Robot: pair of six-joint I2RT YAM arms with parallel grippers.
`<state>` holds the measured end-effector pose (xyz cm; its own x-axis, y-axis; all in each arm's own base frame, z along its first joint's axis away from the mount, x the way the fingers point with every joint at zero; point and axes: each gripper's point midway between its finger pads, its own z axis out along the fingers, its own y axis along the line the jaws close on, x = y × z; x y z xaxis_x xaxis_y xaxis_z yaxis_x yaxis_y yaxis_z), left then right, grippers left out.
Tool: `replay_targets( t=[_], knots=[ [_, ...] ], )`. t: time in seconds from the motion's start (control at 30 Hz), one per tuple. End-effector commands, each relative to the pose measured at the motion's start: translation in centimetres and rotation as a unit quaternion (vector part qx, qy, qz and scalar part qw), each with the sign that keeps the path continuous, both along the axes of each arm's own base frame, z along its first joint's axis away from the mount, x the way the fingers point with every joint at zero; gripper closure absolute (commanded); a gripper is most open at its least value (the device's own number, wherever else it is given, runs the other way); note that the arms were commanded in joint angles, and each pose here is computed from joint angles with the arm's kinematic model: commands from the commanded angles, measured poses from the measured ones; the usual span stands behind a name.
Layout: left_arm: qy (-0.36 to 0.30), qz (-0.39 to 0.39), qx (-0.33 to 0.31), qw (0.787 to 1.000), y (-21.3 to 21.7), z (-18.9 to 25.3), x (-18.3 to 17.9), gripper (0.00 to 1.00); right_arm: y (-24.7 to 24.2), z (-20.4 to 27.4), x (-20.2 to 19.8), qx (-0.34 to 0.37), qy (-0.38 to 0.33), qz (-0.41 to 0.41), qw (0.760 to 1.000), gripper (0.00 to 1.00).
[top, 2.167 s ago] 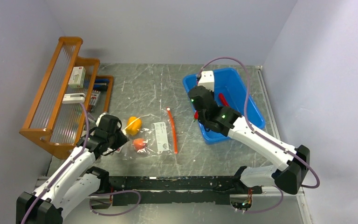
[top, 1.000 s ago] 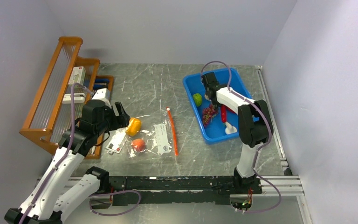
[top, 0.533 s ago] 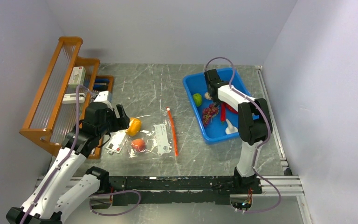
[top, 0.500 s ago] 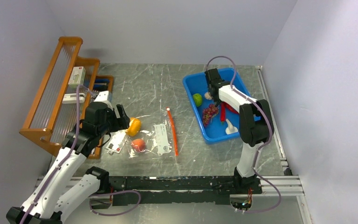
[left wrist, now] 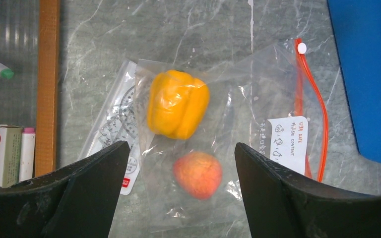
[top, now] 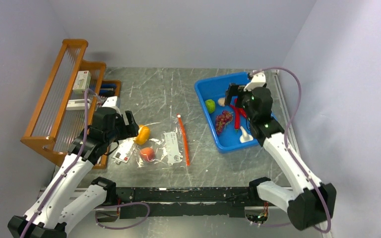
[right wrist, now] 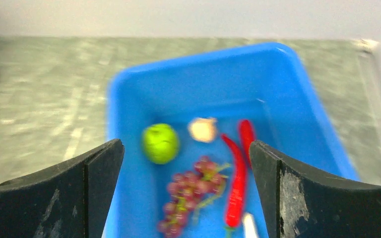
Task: Open the zip-top bag and remove the fake food
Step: Place the fake vegetable in the bin, then pick up the fake fruit from the zipper food storage bag.
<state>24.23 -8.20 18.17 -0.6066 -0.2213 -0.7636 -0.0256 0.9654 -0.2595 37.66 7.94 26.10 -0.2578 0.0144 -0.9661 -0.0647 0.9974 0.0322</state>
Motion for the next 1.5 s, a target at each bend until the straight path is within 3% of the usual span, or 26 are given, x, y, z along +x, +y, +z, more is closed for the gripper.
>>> replay_targets(
  t=[0.0,0.1,0.17,0.33,0.47,0.67,0.77,0.97,1.13,1.3,1.47],
  knots=[
    [-0.007,0.007,0.001,1.000,0.2,0.2,0.5,0.09,6.6,4.6,-3.0,0.127,-0.125,0.184,0.967,0.00],
    [-0.003,0.010,0.003,1.000,0.2,-0.1,0.6,0.09,10.9,5.5,-7.4,0.189,-0.154,0.320,0.916,0.07],
    [0.001,0.011,0.005,1.000,0.3,-0.3,0.6,0.09,12.5,5.2,-8.6,0.195,-0.150,0.354,0.902,0.11],
    [0.009,0.022,0.011,1.000,0.6,-0.5,0.6,0.09,16.3,0.5,-10.6,0.058,-0.132,0.369,0.918,0.14],
    [0.004,0.029,0.015,0.999,0.9,-0.3,0.7,0.09,18.8,-4.6,-13.5,-0.042,-0.092,0.411,0.906,0.13],
    [0.013,0.025,0.013,1.000,0.7,-0.7,0.7,0.09,17.0,-10.6,-13.6,-0.133,-0.015,0.345,0.929,0.17],
    [0.016,0.021,0.014,1.000,0.5,-0.9,0.8,0.09,16.7,-12.0,-13.7,-0.178,0.013,0.346,0.921,0.22],
    [0.032,0.022,0.017,0.999,0.4,-1.4,0.9,0.11,17.8,-13.5,-13.8,-0.194,0.040,0.363,0.910,0.36],
    [0.030,0.017,0.015,0.999,0.3,-1.4,0.9,0.12,18.4,-15.4,-13.4,-0.215,0.070,0.360,0.905,0.39],
    [0.030,0.020,0.017,0.999,0.4,-1.5,0.9,0.12,19.6,-15.9,-11.9,-0.169,0.068,0.308,0.934,0.43],
    [0.044,0.038,0.025,0.998,0.9,-2.2,0.9,0.12,21.1,-16.5,-11.8,-0.119,0.071,0.304,0.943,0.42]
  ],
)
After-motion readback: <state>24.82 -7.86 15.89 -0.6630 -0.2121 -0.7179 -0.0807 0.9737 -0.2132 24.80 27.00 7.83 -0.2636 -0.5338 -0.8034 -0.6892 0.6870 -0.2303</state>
